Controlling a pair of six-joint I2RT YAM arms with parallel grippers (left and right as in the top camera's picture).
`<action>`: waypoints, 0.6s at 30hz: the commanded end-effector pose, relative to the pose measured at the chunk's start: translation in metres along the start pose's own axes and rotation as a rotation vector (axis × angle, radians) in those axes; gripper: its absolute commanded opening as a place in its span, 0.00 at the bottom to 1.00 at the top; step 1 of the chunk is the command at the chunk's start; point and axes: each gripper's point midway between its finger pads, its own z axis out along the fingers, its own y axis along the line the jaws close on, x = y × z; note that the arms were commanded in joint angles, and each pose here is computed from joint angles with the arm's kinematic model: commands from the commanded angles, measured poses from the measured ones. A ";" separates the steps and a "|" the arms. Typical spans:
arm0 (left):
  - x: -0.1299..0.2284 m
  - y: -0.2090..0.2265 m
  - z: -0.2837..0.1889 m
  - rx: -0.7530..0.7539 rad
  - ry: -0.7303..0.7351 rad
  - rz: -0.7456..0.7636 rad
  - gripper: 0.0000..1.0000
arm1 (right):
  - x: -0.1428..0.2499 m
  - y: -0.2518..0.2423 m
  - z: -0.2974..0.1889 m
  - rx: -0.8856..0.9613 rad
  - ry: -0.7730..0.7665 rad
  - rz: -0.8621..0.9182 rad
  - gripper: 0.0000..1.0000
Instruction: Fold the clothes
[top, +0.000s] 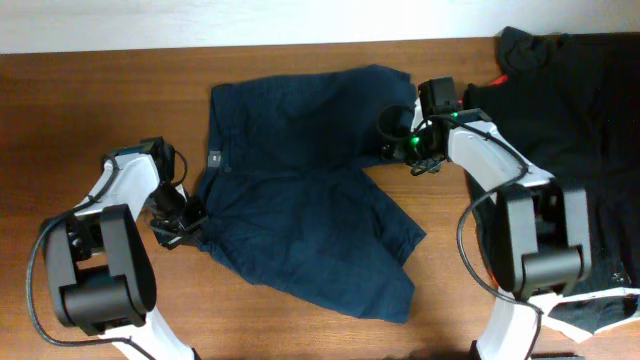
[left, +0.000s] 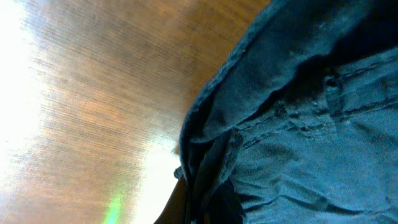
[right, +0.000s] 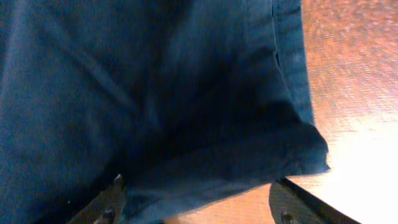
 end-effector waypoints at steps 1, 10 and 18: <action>-0.003 -0.013 -0.002 0.010 -0.045 0.025 0.00 | 0.004 -0.004 0.026 -0.012 0.021 0.131 0.50; -0.037 -0.027 -0.006 0.088 -0.177 -0.154 0.00 | -0.118 0.010 0.002 -0.120 -0.370 0.064 0.04; -0.049 -0.049 -0.012 0.192 -0.214 -0.097 0.01 | -0.037 -0.018 -0.060 0.152 0.113 0.040 0.99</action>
